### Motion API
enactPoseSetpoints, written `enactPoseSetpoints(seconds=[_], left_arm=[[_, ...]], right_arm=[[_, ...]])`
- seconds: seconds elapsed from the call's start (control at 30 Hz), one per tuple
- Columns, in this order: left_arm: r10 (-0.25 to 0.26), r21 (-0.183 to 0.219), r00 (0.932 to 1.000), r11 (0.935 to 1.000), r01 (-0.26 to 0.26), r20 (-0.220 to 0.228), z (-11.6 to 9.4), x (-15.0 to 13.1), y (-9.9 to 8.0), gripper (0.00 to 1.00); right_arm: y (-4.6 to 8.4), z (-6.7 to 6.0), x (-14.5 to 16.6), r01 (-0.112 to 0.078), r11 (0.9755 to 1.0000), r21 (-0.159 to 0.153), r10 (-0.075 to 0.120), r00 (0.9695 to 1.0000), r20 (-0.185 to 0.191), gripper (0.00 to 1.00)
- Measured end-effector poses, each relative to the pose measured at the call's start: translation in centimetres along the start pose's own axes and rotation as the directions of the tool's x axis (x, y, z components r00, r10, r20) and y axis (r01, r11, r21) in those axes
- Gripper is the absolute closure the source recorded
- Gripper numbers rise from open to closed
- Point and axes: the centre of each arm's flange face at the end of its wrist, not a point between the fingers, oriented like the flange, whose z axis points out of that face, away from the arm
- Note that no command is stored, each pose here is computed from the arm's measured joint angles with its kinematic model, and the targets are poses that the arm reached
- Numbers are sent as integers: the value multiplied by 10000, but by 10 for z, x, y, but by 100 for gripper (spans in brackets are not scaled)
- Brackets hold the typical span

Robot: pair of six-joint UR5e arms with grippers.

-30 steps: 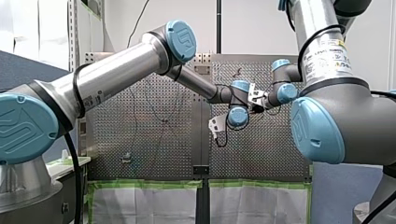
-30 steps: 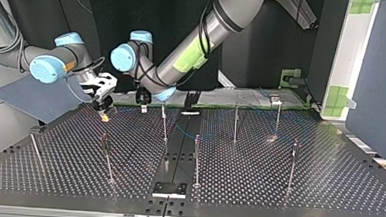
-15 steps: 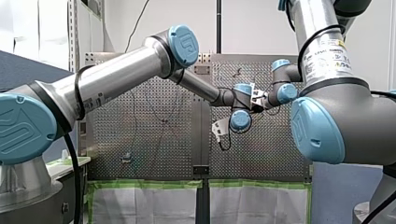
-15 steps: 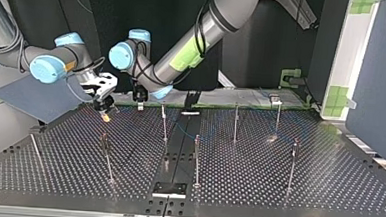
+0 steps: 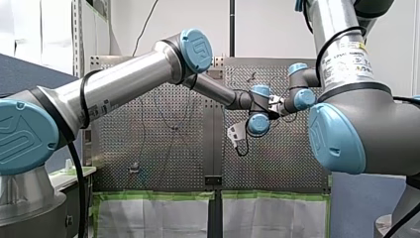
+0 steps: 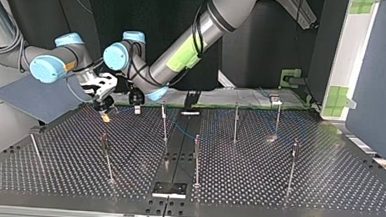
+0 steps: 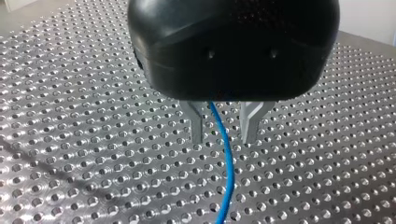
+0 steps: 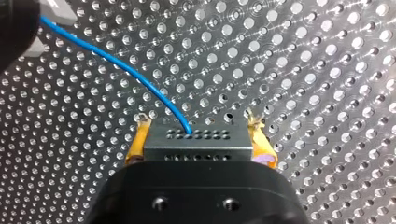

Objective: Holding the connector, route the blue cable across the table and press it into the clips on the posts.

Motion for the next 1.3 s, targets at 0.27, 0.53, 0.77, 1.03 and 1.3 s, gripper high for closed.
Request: enactPoseSetpoints(seconds=[0.27, 0.53, 0.77, 1.03, 1.3], left_arm=[[8, -36, 10000, 10000, -8, 6, 0, 1, 0, 80], [15, -236, 10000, 9997, -13, 83, 0, -2, 3, 100], [47, -545, 9999, 9985, -41, 103, -1, -7, 4, 100], [-89, -678, 9997, 9976, 103, 207, -8, -38, -5, 100], [-107, -884, 9994, 9960, 135, 318, -16, -71, -10, 100]], right_arm=[[0, 0, 0, -5, 10000, 9, 5, 10000, 1, 100], [-2, 0, 0, 12, 9999, 137, -13, 10000, 28, 100], [-1, 0, 2, 6, 9999, 138, -6, 10000, 0, 100], [0, -2, 24, 88, 9999, 137, -83, 9994, -350, 100], [-9, -11, 64, 195, 9993, 313, -164, 9950, -988, 100]])
